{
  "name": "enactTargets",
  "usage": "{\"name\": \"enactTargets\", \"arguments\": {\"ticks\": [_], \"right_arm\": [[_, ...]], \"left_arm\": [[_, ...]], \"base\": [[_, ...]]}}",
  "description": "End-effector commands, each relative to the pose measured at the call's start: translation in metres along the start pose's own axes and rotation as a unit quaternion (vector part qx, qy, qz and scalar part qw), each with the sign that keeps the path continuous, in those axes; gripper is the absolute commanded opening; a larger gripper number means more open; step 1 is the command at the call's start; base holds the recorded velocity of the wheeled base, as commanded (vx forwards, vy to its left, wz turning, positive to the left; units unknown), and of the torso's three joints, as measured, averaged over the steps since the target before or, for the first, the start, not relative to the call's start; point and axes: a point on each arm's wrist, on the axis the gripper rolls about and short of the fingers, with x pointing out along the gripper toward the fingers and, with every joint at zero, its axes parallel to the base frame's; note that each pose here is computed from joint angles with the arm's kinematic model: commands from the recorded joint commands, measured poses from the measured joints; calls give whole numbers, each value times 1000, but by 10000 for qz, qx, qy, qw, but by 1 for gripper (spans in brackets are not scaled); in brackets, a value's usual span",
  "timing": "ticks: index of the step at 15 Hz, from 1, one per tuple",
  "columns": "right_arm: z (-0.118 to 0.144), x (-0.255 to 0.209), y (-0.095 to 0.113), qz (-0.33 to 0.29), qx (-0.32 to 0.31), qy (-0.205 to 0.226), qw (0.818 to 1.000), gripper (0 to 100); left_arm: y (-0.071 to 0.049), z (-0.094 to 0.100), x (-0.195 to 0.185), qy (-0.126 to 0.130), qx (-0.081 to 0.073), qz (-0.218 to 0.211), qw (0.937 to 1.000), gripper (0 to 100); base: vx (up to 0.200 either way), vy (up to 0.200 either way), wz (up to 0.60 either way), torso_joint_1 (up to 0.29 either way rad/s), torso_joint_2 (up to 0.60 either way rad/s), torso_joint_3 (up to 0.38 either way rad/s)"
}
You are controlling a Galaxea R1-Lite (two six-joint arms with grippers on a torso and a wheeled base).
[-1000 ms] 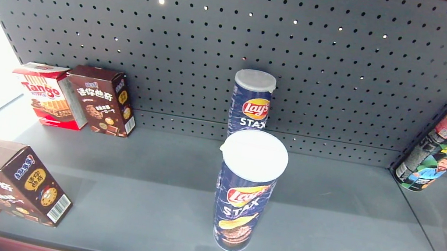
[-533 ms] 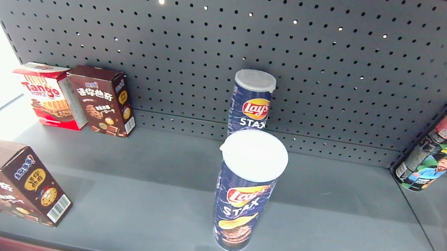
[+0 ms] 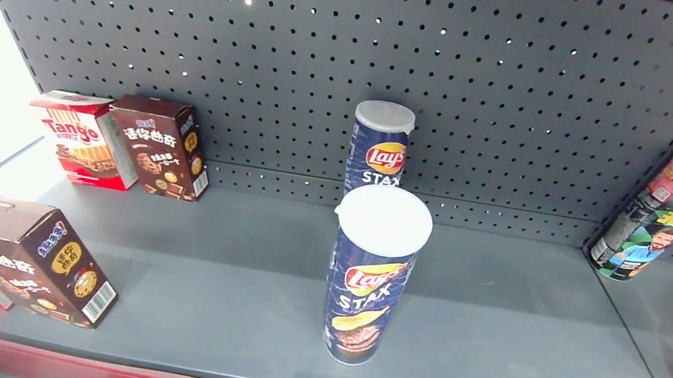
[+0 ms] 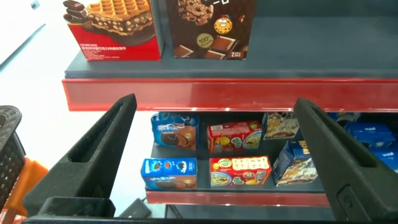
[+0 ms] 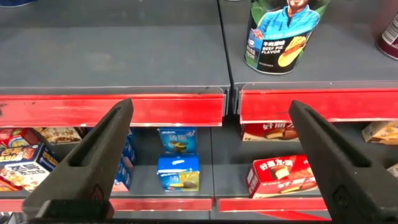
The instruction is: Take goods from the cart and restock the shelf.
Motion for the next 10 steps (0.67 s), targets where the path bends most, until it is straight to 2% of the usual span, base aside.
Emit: {"name": "enactTargets", "arguments": {"ticks": [1, 10], "right_arm": [[0, 0, 0, 2, 1, 6, 10000, 100], [0, 0, 0, 9, -38, 21, 10000, 100]], "left_arm": [[0, 0, 0, 0, -1, 1, 10000, 100], [0, 0, 0, 0, 7, -7, 10000, 100]], "base": [[0, 0, 0, 0, 0, 0], [0, 0, 0, 0, 0, 0]]}}
